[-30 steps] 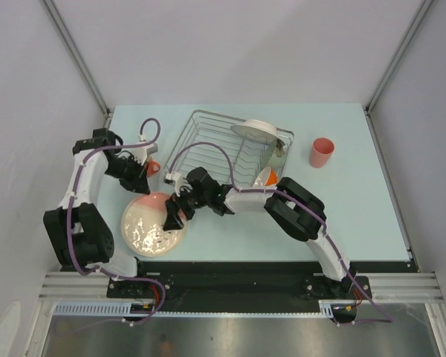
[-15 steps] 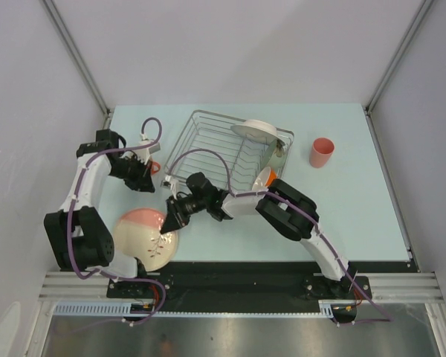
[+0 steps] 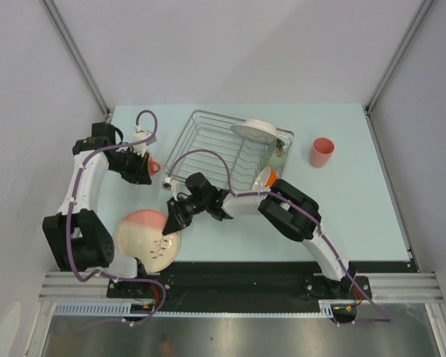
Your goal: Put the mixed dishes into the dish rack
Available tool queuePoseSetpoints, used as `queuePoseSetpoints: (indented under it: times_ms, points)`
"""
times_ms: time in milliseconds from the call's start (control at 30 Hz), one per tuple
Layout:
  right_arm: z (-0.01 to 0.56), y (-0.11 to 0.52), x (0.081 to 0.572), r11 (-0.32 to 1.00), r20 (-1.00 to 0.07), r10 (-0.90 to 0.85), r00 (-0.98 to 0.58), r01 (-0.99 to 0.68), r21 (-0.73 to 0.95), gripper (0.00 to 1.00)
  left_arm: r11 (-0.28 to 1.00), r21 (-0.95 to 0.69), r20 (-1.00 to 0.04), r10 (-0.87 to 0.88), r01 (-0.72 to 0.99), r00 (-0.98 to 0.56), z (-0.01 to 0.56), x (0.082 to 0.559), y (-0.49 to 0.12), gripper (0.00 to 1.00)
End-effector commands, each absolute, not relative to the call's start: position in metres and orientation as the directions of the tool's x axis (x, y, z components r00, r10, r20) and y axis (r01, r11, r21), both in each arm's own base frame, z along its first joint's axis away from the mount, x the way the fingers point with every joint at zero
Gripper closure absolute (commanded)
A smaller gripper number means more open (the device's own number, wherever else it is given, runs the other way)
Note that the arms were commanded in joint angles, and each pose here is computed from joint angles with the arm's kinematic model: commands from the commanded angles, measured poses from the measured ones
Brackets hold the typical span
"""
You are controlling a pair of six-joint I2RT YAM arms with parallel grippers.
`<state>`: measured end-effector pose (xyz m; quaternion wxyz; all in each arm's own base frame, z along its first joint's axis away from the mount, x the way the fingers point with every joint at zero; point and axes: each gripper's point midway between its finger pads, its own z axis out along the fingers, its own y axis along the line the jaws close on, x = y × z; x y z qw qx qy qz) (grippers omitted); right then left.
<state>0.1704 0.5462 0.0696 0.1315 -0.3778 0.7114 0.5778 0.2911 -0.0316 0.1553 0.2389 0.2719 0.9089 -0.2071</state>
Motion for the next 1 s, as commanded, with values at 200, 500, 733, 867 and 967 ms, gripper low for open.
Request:
queuePoseSetpoints:
  times_ms: [200, 500, 733, 867, 967]
  points:
    - [0.227, 0.498, 0.271, 0.203, -0.935, -0.161, -0.316, -0.938, 0.282, 1.00, 0.879, -0.150, -0.668, 0.247, 0.452, -0.702, 0.217, 0.344, -0.012, 0.78]
    - [0.323, 0.434, 0.288, 0.348, -0.979, -0.194, -0.068, -0.938, -0.004, 1.00, 0.869, -0.220, -0.722, 0.160, 0.443, -0.673, 0.221, 0.388, -0.036, 0.72]
    - [0.408, 0.355, 0.291, 0.522, -0.984, -0.155, 0.086, -0.839, -0.156, 1.00, 0.835, -0.276, -0.741, 0.131, 0.476, -0.659, 0.222, 0.428, -0.075, 0.63]
    - [0.440, 0.310, 0.296, 0.611, -0.977, -0.153, 0.148, -0.763, -0.211, 1.00, 0.818, -0.299, -0.741, 0.125, 0.492, -0.659, 0.212, 0.440, -0.102, 0.63]
    - [0.452, 0.279, 0.303, 0.663, -0.975, -0.157, 0.160, -0.714, -0.224, 1.00, 0.835, -0.281, -0.737, 0.127, 0.472, -0.664, 0.196, 0.449, -0.108, 0.63]
